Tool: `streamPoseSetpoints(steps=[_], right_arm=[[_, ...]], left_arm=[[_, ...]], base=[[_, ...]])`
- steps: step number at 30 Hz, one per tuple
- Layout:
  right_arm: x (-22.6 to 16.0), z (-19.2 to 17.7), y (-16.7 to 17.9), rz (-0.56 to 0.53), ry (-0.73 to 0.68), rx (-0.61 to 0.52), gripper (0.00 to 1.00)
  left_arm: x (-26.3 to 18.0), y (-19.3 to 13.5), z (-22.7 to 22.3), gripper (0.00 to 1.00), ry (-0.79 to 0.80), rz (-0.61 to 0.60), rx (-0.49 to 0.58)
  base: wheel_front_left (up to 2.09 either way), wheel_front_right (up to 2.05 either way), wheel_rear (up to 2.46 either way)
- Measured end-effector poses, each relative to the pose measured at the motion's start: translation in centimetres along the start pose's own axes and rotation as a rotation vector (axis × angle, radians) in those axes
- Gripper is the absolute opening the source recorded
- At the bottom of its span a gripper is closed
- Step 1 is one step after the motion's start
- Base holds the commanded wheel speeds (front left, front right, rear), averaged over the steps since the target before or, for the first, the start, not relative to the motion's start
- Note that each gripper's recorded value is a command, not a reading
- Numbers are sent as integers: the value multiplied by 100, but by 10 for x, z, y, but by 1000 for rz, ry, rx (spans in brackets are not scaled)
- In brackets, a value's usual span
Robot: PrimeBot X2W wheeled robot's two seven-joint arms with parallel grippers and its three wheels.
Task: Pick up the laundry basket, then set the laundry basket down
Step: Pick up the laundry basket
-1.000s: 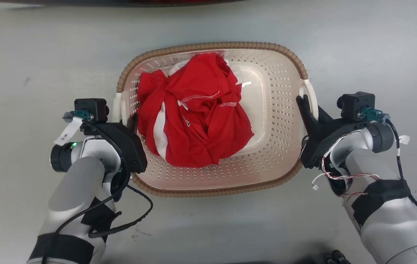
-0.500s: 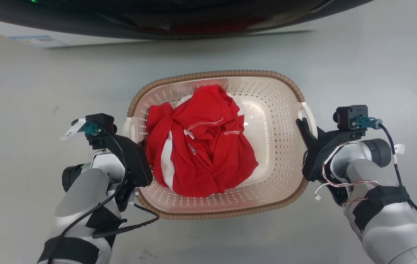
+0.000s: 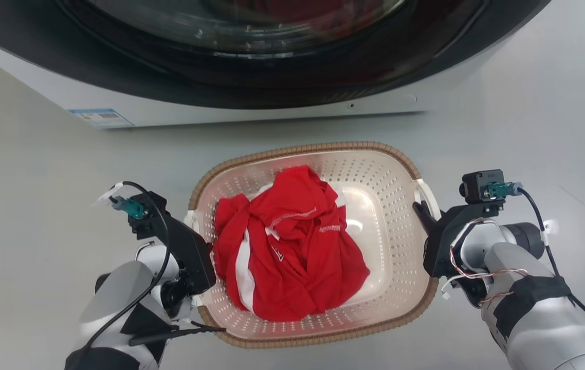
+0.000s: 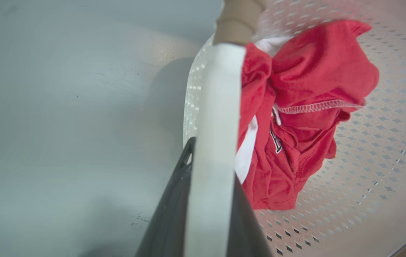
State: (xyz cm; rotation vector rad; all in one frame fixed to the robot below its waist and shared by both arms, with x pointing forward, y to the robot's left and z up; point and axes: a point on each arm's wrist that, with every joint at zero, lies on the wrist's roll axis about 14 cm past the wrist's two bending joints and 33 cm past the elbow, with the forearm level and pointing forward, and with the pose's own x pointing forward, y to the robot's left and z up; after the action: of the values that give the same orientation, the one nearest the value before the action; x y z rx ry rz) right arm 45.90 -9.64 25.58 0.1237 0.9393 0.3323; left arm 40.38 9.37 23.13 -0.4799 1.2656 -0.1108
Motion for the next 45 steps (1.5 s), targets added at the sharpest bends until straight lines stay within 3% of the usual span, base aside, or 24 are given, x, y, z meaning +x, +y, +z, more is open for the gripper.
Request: streamPoseSetpoints(steps=[19,45], right_arm=[[-60,10,26,16,11,65,0],[-122,-18,49,37,77,129,0]], left_arm=[[-64,-23,-3,0,-2,-41,20],[-117,-32,-41,0,19,-74,22]], base=[[0,0,0],[0,0,0]])
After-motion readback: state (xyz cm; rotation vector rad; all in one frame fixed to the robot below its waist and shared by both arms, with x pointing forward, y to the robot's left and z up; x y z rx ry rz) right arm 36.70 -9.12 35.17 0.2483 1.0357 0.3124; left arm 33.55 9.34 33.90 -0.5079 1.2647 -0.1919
